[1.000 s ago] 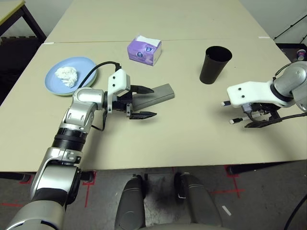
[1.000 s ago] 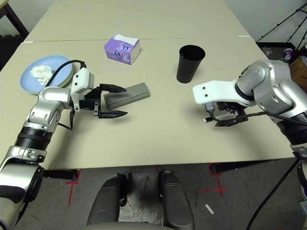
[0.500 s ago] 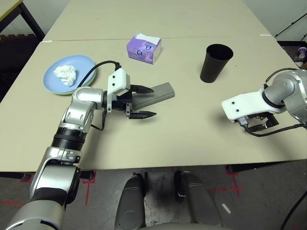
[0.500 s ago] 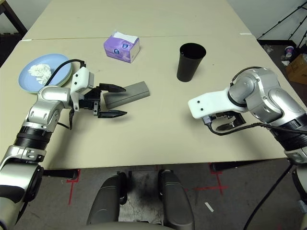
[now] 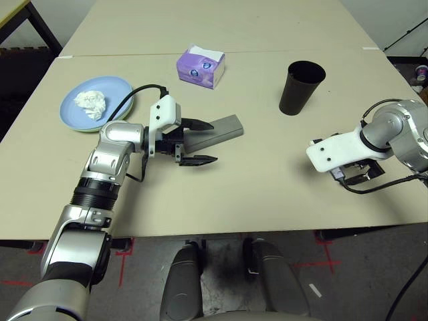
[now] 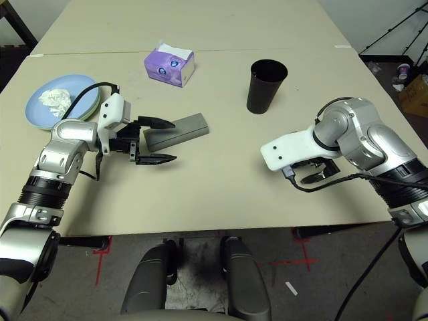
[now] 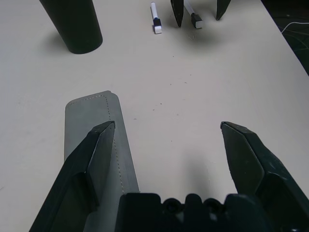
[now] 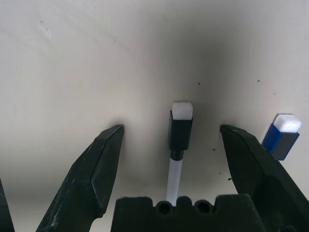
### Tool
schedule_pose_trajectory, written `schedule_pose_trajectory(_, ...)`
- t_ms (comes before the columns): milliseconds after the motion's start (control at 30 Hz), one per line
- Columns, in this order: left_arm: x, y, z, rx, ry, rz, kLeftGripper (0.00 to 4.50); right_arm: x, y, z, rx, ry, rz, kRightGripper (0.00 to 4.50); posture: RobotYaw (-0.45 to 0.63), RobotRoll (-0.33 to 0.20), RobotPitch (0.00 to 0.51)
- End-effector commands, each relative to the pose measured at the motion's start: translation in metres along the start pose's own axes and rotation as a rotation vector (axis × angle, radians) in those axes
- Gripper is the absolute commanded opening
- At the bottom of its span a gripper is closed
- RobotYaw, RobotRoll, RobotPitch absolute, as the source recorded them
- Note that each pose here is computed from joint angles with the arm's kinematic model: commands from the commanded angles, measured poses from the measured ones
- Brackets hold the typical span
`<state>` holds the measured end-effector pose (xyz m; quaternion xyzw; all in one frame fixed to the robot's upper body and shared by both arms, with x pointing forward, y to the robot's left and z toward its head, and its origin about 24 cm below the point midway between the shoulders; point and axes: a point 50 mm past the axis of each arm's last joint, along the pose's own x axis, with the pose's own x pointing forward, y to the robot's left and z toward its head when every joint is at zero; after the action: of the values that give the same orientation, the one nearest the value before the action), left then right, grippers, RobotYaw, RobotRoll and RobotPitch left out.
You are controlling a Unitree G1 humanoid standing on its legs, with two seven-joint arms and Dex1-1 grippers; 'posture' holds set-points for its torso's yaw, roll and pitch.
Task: Organize and tidy the items on the table.
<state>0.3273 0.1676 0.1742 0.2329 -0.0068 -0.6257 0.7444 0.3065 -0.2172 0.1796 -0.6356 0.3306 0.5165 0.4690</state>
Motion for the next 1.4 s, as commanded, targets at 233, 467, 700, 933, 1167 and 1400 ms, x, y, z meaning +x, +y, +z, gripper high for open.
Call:
schedule_pose_trajectory(233,0.0,-0.002,0.002,0.013,0.014,-0.018,4.5,0.007,0.004,0.006,-0.012,-0.025,0.043,1.7,-0.07,0.0,0.215)
schedule_pose_trajectory(467,0.0,-0.002,0.001,0.014,0.018,-0.017,4.5,0.001,-0.001,0.008,-0.003,-0.042,0.028,0.42,-0.08,0.0,0.205)
schedule_pose_trajectory(700,0.0,-0.002,0.0,0.013,0.019,-0.016,4.5,-0.048,-0.034,0.026,0.209,-0.361,-0.076,0.42,-0.08,0.0,0.197)
schedule_pose_trajectory(933,0.0,-0.002,-0.002,0.008,0.021,-0.015,4.5,-0.114,-0.075,0.04,0.399,-0.828,-0.286,0.42,-0.08,0.0,0.192)
schedule_pose_trajectory(1167,-0.002,-0.003,-0.004,0.0,0.024,-0.007,4.5,-0.12,-0.097,0.024,0.59,-1.09,-0.694,0.42,-0.08,0.0,0.194)
schedule_pose_trajectory(1400,-0.004,-0.005,-0.006,-0.011,0.031,-0.001,4.5,-0.108,-0.091,0.006,0.835,-1.196,-1.06,0.42,-0.08,0.0,0.195)
